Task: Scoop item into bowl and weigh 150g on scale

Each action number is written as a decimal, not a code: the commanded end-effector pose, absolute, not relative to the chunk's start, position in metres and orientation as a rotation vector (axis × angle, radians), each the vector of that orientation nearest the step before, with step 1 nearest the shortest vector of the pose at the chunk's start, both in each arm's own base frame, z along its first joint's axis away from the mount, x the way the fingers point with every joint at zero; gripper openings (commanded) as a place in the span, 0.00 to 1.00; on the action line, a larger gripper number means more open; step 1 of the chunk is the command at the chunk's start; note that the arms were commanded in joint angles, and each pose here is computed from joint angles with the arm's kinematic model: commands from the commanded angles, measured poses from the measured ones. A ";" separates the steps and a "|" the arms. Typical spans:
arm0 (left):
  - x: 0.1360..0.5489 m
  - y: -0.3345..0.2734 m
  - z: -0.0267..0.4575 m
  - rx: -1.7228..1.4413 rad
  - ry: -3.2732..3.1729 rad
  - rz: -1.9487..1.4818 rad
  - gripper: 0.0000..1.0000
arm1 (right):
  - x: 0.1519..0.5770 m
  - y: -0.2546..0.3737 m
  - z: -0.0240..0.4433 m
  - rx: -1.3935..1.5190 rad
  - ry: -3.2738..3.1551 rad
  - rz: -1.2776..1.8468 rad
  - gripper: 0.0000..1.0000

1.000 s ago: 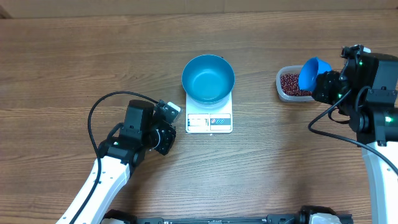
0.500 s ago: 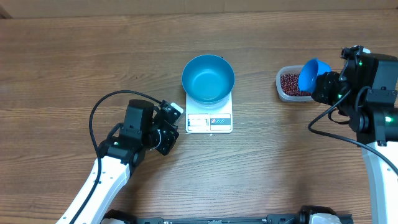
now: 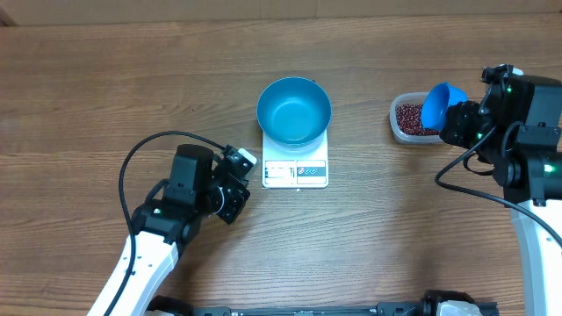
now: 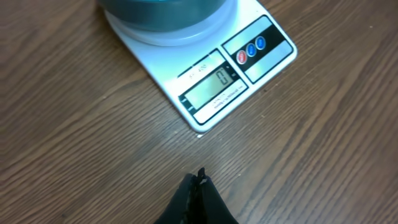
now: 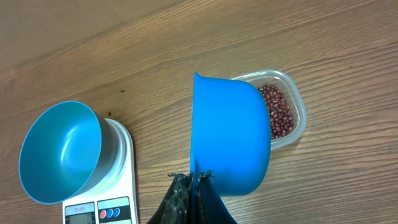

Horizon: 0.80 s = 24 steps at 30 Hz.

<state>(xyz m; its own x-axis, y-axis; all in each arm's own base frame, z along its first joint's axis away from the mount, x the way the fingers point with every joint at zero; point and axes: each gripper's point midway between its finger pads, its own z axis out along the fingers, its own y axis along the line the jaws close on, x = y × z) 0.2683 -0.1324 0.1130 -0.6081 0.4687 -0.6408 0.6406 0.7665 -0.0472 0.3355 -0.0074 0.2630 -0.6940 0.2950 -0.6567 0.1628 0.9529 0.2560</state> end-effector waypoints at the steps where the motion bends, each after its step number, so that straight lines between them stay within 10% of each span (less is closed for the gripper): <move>1: 0.270 -0.126 0.120 0.778 2.327 -0.322 0.04 | 0.336 -0.011 0.274 0.335 2.316 0.220 0.04; 9: 0.269 -0.125 0.132 0.767 2.288 -0.318 0.07 | 0.337 -0.011 0.274 0.335 2.315 0.220 0.04; 16: 0.269 -0.125 0.131 0.767 2.290 -0.319 0.50 | 0.337 -0.011 0.275 0.334 2.313 0.220 0.04; 19: 0.268 -0.125 0.131 0.768 2.292 -0.318 1.00 | 0.337 -0.011 0.275 0.334 2.312 0.220 0.04; 24: 0.268 -0.125 0.131 0.768 2.292 -0.319 0.99 | 0.337 -0.011 0.275 0.334 2.312 0.220 0.04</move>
